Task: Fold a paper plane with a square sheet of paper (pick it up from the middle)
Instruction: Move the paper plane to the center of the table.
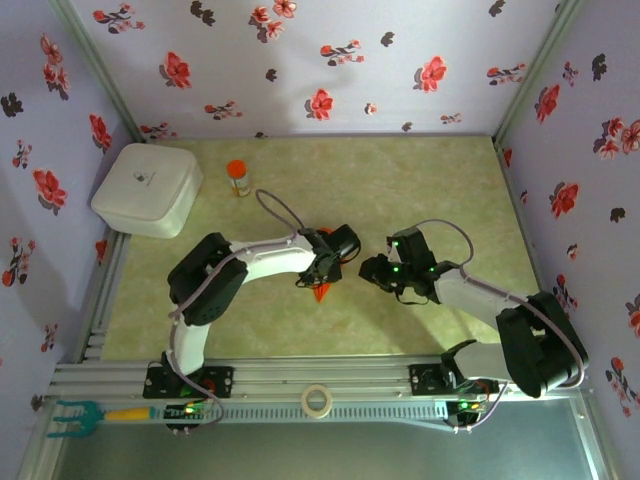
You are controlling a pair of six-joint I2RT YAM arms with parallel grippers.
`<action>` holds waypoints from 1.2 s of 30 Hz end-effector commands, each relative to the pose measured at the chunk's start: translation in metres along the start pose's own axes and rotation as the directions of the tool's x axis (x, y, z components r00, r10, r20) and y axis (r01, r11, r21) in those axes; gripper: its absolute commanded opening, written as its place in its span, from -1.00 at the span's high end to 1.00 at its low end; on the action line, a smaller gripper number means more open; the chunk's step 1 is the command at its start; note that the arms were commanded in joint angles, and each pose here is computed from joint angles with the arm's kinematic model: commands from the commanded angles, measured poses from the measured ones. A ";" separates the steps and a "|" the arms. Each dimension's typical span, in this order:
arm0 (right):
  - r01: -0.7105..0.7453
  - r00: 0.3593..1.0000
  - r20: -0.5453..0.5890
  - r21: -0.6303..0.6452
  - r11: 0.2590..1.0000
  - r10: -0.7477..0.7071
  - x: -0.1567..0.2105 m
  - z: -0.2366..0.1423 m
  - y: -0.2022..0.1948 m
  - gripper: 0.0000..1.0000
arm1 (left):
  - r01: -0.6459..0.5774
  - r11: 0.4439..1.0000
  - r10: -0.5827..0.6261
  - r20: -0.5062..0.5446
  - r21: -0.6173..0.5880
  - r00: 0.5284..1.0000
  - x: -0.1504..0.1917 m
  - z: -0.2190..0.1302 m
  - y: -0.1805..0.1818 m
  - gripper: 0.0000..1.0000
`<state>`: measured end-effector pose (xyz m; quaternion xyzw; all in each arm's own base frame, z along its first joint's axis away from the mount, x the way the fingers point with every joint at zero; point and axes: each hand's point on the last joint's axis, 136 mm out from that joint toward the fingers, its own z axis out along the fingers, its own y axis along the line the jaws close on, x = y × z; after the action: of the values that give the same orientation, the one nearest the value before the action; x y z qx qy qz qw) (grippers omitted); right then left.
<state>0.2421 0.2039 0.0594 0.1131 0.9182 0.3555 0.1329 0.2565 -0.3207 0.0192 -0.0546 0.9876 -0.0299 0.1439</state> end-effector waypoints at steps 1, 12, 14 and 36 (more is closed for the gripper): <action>0.025 0.999 0.020 -0.005 1.000 -0.025 -0.007 -0.007 0.006 0.34 | 0.016 0.995 -0.021 -0.047 -0.102 0.999 0.017 0.011 0.013 0.25; 0.024 0.999 0.032 -0.010 1.000 -0.024 -0.009 -0.013 0.007 0.33 | 0.024 0.991 -0.026 -0.012 -0.129 1.000 0.009 -0.004 0.010 0.18; 0.026 0.999 0.038 -0.007 1.000 -0.026 -0.011 -0.014 0.007 0.32 | 0.023 0.993 -0.022 0.009 -0.116 1.000 0.003 -0.013 0.006 0.17; 0.089 0.883 0.389 0.410 0.908 -0.263 -0.109 -0.113 -0.014 -0.19 | -0.045 0.999 0.046 0.420 -0.012 0.906 -0.070 -0.147 0.048 -0.23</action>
<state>0.2913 0.1386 0.1239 0.1269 0.9216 0.2510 0.2676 0.2630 -0.2931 0.1478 -0.0655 0.9576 -0.0607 0.2739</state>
